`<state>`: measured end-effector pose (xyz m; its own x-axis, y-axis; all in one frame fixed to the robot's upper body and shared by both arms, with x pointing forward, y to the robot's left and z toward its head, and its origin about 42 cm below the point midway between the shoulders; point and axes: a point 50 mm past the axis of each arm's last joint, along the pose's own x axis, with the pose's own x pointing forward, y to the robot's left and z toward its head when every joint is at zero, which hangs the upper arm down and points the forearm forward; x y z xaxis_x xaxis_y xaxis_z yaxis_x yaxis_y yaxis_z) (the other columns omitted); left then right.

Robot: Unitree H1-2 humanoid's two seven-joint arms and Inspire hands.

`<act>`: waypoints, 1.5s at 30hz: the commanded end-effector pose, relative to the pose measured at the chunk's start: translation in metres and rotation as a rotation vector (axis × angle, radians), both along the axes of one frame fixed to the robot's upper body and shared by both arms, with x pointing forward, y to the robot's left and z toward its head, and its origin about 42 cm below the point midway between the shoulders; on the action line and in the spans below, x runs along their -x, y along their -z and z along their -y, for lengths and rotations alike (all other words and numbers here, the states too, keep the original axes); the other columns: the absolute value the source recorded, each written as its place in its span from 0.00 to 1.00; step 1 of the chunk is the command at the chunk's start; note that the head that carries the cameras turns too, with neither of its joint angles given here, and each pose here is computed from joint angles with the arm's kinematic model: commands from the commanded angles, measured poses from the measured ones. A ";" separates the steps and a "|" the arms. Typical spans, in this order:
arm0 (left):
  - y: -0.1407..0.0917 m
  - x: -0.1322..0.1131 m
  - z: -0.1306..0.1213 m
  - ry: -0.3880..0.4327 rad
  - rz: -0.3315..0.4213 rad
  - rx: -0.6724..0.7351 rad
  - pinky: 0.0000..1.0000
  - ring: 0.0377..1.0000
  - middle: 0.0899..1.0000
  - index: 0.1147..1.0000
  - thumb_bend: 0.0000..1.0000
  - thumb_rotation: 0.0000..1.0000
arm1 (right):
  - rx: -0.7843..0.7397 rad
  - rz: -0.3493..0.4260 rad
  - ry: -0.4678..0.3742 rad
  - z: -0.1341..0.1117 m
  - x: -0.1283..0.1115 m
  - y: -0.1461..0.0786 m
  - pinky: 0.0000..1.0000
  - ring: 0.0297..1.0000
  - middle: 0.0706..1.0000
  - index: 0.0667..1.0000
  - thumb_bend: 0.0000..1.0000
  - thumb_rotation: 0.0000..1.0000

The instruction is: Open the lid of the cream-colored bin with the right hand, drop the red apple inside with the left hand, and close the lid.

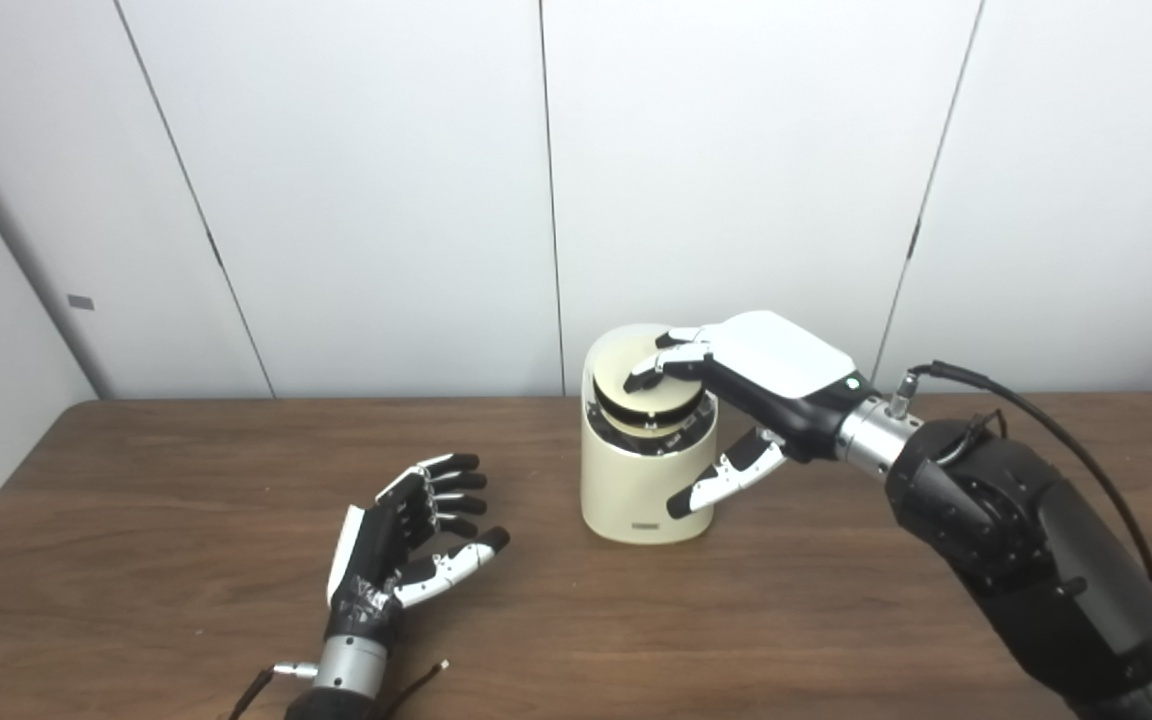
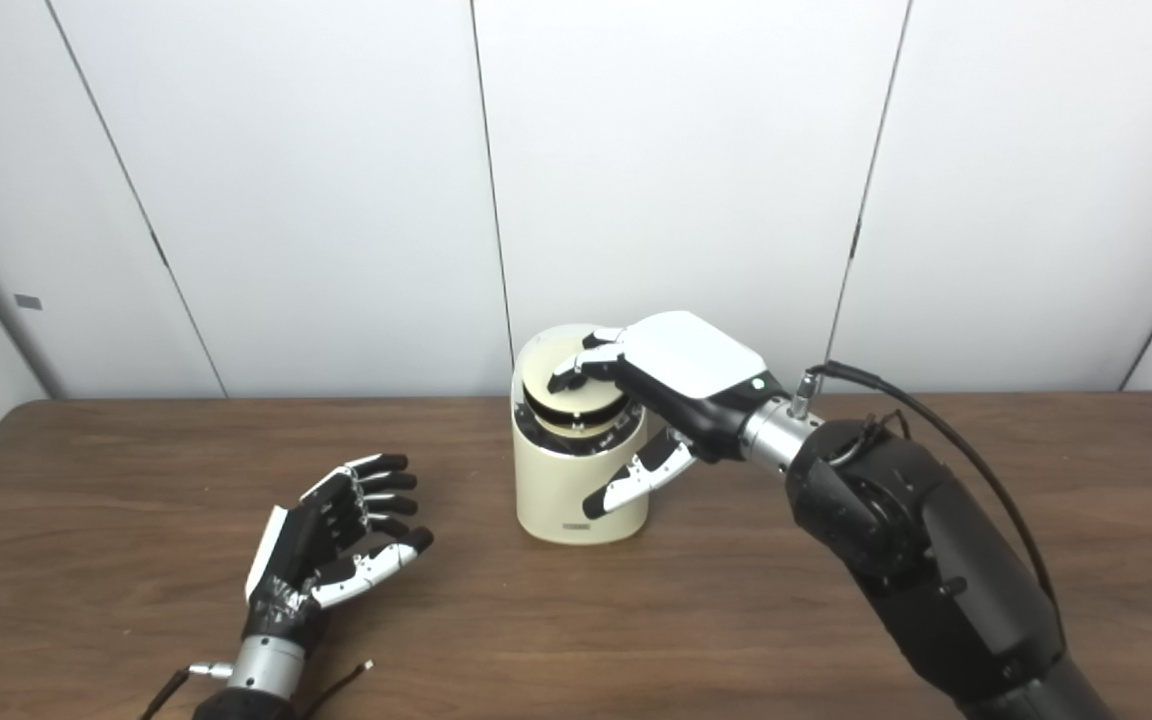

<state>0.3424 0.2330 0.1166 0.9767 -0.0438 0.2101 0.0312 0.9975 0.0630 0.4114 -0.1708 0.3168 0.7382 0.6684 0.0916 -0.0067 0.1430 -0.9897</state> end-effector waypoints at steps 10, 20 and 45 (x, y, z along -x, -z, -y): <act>0.020 0.017 0.005 -0.014 -0.062 0.031 0.53 0.60 0.65 0.69 0.66 0.00 | 0.127 0.014 -0.001 0.002 0.005 0.007 0.92 0.90 0.76 0.75 0.69 0.48; 0.019 0.017 0.005 -0.015 -0.057 0.029 0.52 0.59 0.65 0.69 0.66 0.00 | 0.347 -0.016 0.016 0.000 0.007 0.014 0.96 0.94 0.78 0.76 0.74 0.59; 0.019 0.016 0.003 -0.009 -0.052 0.032 0.52 0.60 0.65 0.69 0.66 0.00 | -0.412 0.094 0.208 0.056 0.004 0.012 0.74 0.86 0.88 0.90 0.66 0.40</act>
<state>0.3397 0.2328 0.1176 0.9774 -0.0359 0.2085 0.0249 0.9982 0.0549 0.4061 -0.2182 0.2963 0.8394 0.4403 0.3187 0.1058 0.4428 -0.8904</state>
